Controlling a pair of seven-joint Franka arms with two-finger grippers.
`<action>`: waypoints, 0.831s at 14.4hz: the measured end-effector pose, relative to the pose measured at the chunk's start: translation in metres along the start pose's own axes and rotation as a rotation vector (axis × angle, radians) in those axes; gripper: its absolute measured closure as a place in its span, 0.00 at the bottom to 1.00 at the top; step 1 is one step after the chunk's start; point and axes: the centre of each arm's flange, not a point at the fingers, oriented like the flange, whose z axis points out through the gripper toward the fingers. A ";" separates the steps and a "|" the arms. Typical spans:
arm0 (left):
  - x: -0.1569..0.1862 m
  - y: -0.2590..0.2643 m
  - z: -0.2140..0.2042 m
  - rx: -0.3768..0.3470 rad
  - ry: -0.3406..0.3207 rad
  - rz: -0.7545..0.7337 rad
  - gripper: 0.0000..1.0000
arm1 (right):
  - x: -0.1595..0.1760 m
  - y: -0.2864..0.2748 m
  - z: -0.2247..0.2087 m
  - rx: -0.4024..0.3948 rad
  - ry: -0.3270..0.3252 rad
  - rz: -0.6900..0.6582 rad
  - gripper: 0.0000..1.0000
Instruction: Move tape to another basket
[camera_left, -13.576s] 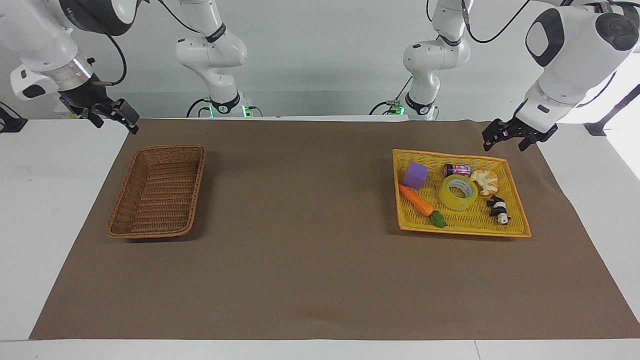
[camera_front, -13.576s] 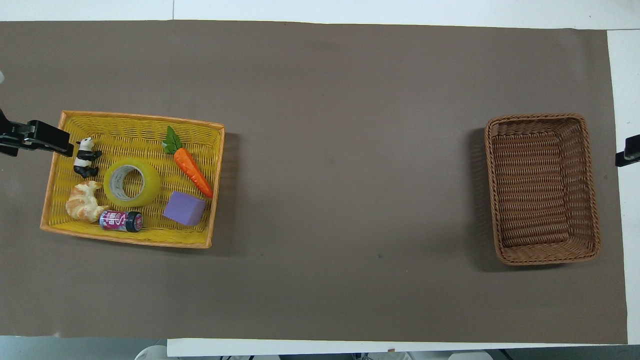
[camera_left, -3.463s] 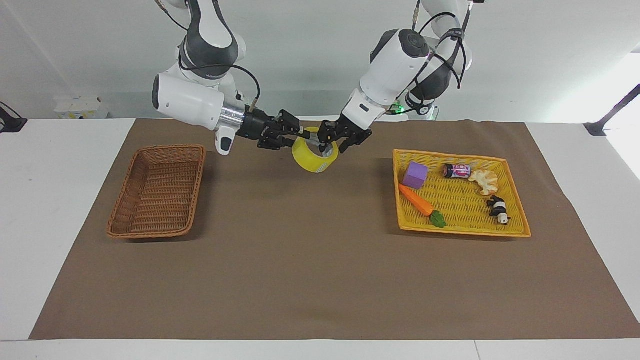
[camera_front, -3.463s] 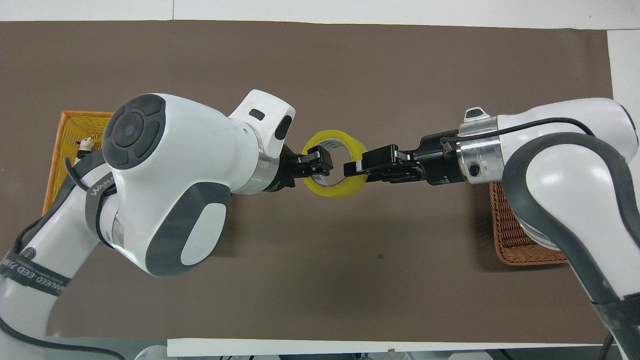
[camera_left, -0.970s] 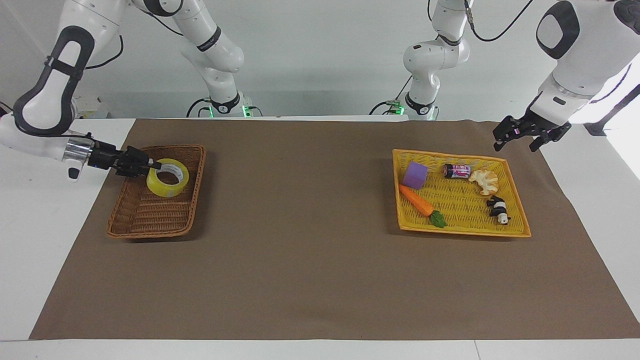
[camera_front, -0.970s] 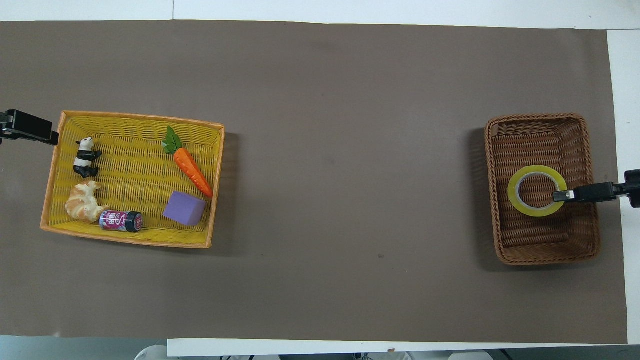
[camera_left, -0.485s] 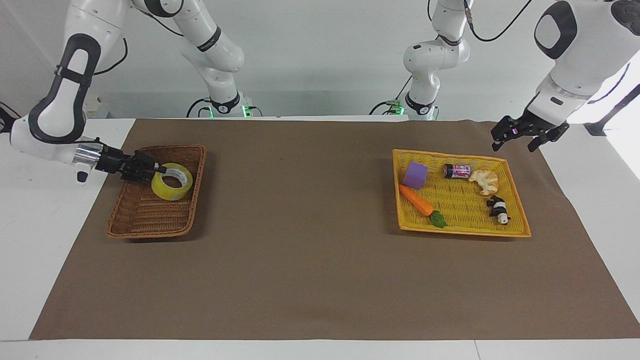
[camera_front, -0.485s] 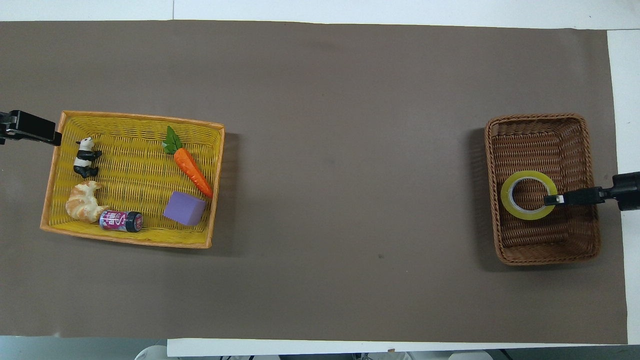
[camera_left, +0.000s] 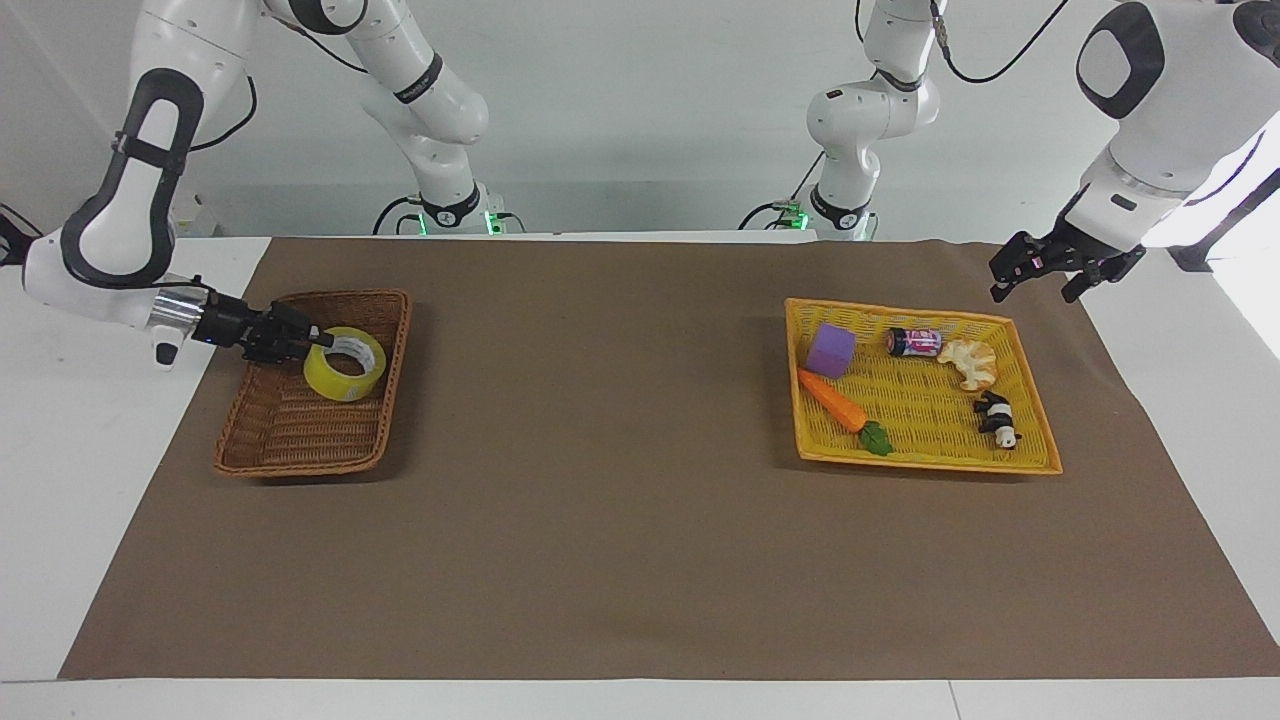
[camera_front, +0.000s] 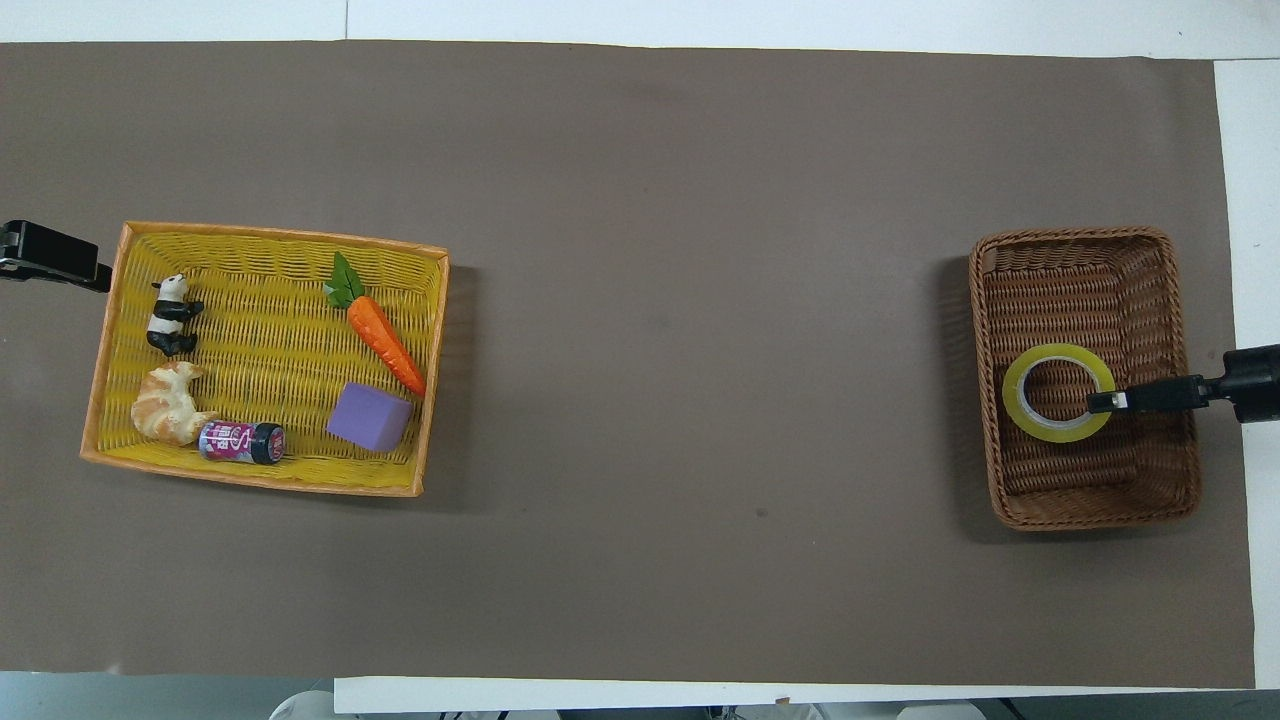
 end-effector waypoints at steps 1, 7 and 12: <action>0.000 0.000 0.000 0.000 0.000 0.000 0.00 | 0.002 -0.002 -0.001 -0.008 -0.003 -0.009 0.19; 0.000 0.000 0.000 0.000 0.000 0.000 0.00 | 0.026 -0.033 -0.015 -0.124 -0.063 -0.104 0.00; 0.000 0.000 0.000 0.000 0.000 0.000 0.00 | 0.045 -0.103 -0.028 -0.264 -0.118 -0.231 0.00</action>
